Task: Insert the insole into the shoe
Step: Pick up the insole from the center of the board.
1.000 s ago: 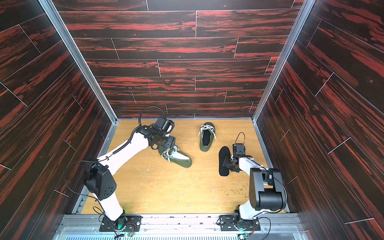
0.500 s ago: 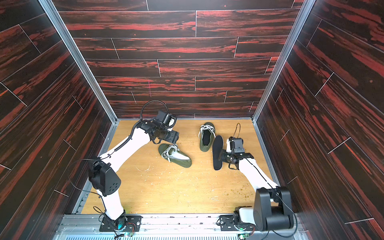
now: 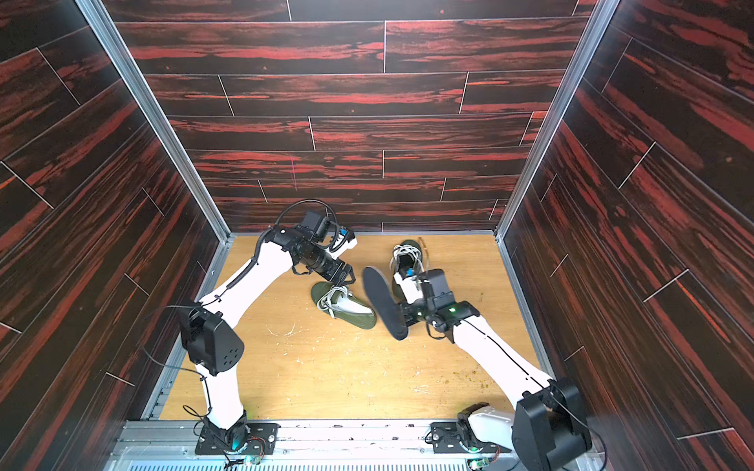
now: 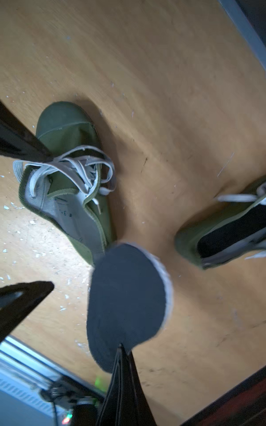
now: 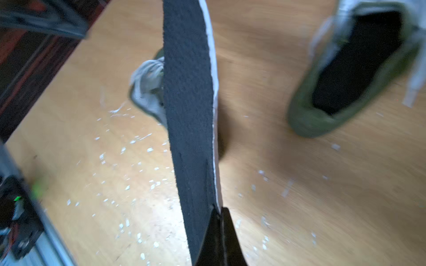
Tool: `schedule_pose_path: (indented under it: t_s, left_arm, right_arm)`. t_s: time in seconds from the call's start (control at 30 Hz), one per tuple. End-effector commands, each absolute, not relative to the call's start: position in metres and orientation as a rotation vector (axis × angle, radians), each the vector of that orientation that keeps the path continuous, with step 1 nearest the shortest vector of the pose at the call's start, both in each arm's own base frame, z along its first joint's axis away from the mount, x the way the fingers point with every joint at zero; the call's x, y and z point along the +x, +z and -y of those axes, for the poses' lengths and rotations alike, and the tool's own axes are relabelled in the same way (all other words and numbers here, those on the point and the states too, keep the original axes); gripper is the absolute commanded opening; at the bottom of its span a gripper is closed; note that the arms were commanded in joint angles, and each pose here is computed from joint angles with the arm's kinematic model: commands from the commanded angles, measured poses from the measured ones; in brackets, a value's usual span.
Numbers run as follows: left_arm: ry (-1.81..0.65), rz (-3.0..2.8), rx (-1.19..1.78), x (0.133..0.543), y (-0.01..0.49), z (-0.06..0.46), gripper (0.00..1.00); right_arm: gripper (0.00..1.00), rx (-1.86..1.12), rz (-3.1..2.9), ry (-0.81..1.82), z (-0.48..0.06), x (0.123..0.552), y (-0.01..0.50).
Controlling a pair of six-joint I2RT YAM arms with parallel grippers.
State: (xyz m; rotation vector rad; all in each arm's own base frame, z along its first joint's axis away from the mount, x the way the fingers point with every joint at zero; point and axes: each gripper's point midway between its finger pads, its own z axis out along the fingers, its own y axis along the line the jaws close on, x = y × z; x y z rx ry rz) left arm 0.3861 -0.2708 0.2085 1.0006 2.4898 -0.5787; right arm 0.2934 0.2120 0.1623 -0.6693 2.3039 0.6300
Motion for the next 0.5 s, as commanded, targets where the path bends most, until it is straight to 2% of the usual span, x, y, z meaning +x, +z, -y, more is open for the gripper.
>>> schedule_pose_path:
  t_s: [0.0,0.33,0.47]
  left_arm:
    - [-0.696,-2.532,1.158,0.355,0.204,0.265,0.83]
    - [-0.789,-2.516,1.186,0.345,0.202,0.256,0.82]
    - [-0.879,-2.510,1.199,0.337,0.199,0.260,0.79]
  right_arm:
    - [0.00,-0.811,-2.196,0.709,-0.236,0.293,0.175]
    - [0.00,-0.993,-2.116,0.810,-0.266,0.278,0.174]
    - [0.00,-1.004,-2.080,0.840,-0.270,0.276,0.177]
